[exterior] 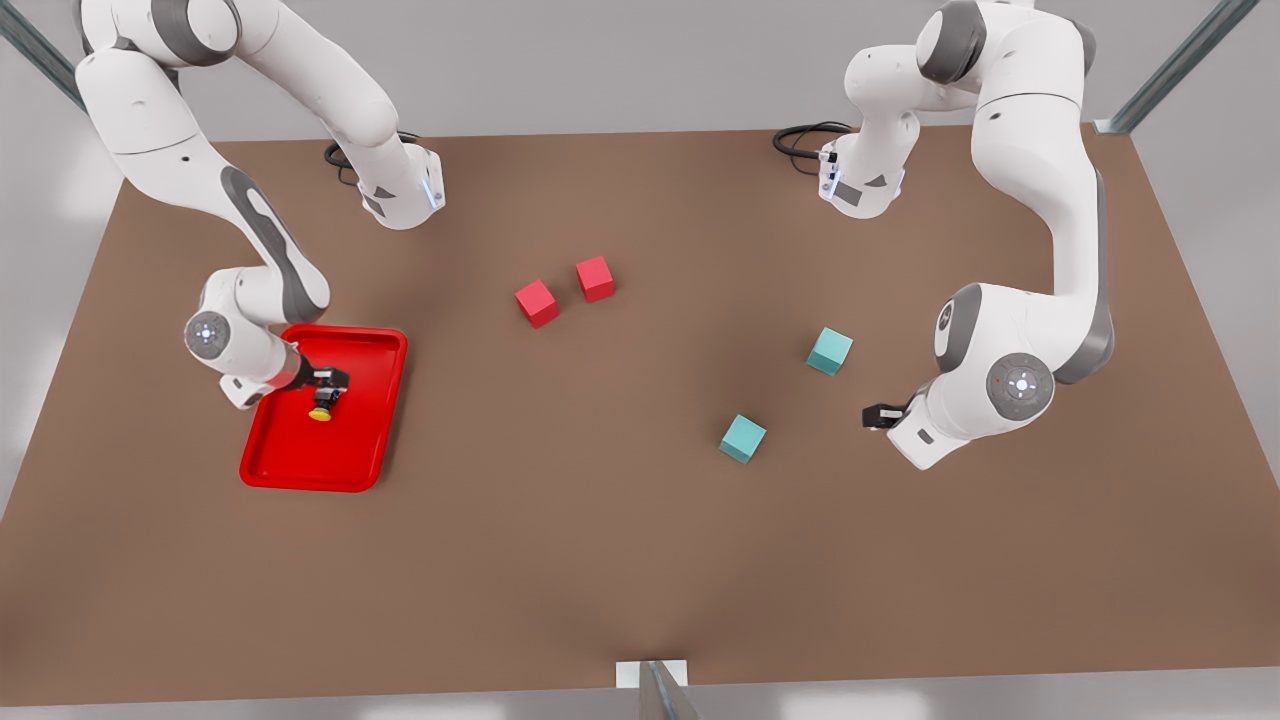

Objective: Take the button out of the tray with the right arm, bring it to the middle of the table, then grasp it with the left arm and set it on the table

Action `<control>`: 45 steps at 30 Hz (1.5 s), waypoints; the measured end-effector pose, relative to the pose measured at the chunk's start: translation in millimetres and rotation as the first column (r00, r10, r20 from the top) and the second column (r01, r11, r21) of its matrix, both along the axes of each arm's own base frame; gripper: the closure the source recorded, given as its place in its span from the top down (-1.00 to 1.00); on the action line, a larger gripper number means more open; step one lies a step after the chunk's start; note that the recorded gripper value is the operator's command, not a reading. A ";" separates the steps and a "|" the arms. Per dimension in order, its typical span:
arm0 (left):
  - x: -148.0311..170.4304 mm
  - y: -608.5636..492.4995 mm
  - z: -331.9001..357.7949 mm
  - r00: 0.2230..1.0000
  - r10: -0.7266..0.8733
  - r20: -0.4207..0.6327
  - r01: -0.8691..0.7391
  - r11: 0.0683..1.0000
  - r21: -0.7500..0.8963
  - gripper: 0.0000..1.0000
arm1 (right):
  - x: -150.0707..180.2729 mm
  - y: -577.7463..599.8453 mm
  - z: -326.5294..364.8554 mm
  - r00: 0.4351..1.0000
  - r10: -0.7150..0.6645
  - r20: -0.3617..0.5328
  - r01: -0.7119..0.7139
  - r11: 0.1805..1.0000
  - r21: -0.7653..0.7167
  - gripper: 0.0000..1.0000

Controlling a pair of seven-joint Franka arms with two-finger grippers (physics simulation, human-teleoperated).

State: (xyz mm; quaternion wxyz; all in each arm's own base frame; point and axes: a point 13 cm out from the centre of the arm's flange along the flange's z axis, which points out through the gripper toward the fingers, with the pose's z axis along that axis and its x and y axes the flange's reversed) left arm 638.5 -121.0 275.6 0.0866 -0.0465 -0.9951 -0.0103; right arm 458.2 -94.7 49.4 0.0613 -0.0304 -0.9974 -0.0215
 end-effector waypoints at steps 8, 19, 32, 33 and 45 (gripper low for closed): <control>-0.4 -2.2 -2.7 1.000 -0.002 -0.003 0.002 1.000 -0.001 1.00 | -0.3 13.1 -15.7 1.000 0.000 0.020 0.000 0.999 0.032 1.00; -1.1 -4.2 -3.3 1.000 -0.004 -0.004 0.004 1.000 -0.001 1.00 | 6.5 11.9 -13.8 0.998 0.042 0.048 -0.042 0.999 0.008 0.06; -1.0 -4.0 -3.3 1.000 -0.003 -0.004 0.003 1.000 -0.001 1.00 | 77.2 44.9 76.2 0.985 0.096 0.142 -0.084 0.993 -0.087 -0.17; -0.9 -3.5 -3.3 1.000 -0.002 -0.004 0.002 1.000 0.000 1.00 | 91.6 77.6 92.3 0.982 0.116 0.151 -0.105 0.991 -0.078 -0.16; 0.4 0.8 -4.9 1.000 0.003 -0.004 -0.003 1.000 0.001 1.00 | 117.6 554.9 162.8 0.992 0.067 0.109 -0.085 0.983 0.163 -0.14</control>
